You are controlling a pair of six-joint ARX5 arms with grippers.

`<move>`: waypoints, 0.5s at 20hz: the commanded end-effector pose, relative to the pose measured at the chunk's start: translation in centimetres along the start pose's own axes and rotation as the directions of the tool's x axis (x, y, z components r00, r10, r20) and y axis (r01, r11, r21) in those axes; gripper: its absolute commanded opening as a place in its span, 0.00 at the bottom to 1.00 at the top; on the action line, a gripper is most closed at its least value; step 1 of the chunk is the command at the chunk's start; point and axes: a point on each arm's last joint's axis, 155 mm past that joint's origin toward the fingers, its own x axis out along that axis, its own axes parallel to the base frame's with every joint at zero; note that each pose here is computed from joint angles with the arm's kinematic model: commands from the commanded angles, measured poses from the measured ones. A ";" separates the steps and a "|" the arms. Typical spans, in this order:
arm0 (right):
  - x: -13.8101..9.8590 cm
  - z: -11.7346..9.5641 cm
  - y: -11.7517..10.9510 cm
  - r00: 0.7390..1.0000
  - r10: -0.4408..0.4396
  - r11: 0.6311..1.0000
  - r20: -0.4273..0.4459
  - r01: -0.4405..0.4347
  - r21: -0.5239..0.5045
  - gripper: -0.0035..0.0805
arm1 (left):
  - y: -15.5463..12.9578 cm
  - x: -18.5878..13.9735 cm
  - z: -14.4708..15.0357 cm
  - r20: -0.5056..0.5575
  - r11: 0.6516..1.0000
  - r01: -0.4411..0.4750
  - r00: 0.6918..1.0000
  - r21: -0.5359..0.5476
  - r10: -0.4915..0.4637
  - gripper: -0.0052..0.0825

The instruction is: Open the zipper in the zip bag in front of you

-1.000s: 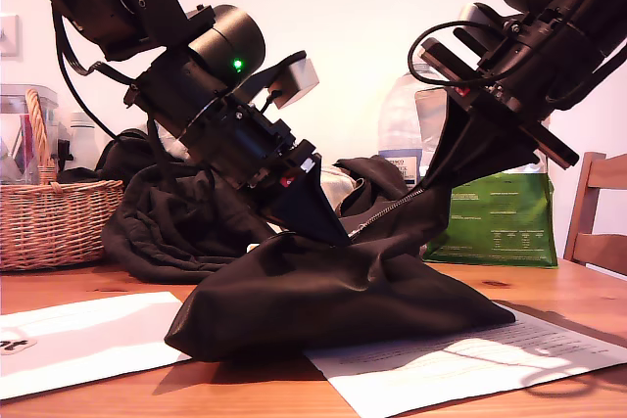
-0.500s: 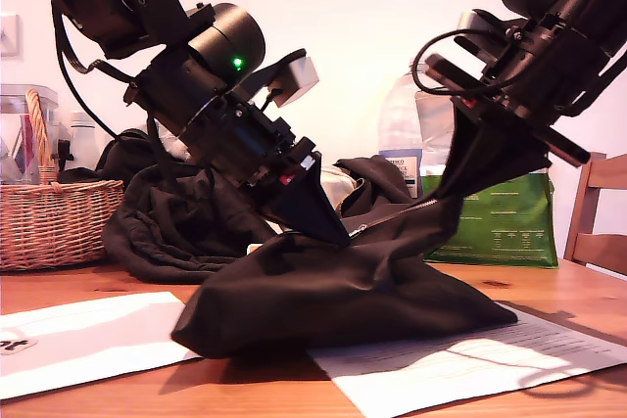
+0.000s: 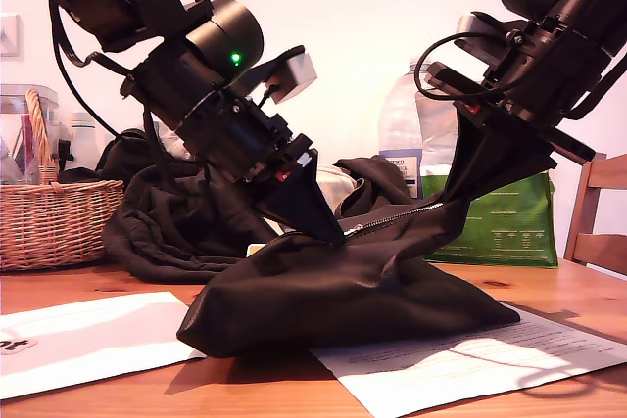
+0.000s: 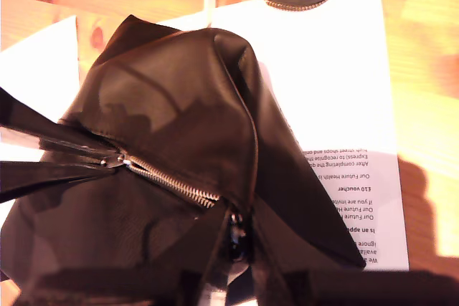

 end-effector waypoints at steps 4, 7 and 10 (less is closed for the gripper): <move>-0.1 0.0 -2.3 0.997 -0.083 0.997 0.002 0.083 0.011 0.03 | 1.4 -0.4 -3.8 -0.098 0.998 -0.039 0.995 -0.050 0.034 0.03; -0.1 -0.2 -2.3 0.996 -0.087 0.996 -0.007 0.087 -0.002 0.03 | 1.5 -0.8 -3.7 -0.098 0.998 -0.043 0.994 -0.050 0.038 0.03; -0.2 -0.3 -2.7 0.994 -0.106 0.994 -0.011 0.106 -0.002 0.03 | 1.7 -1.1 -4.3 -0.120 0.997 -0.046 0.992 -0.060 0.038 0.03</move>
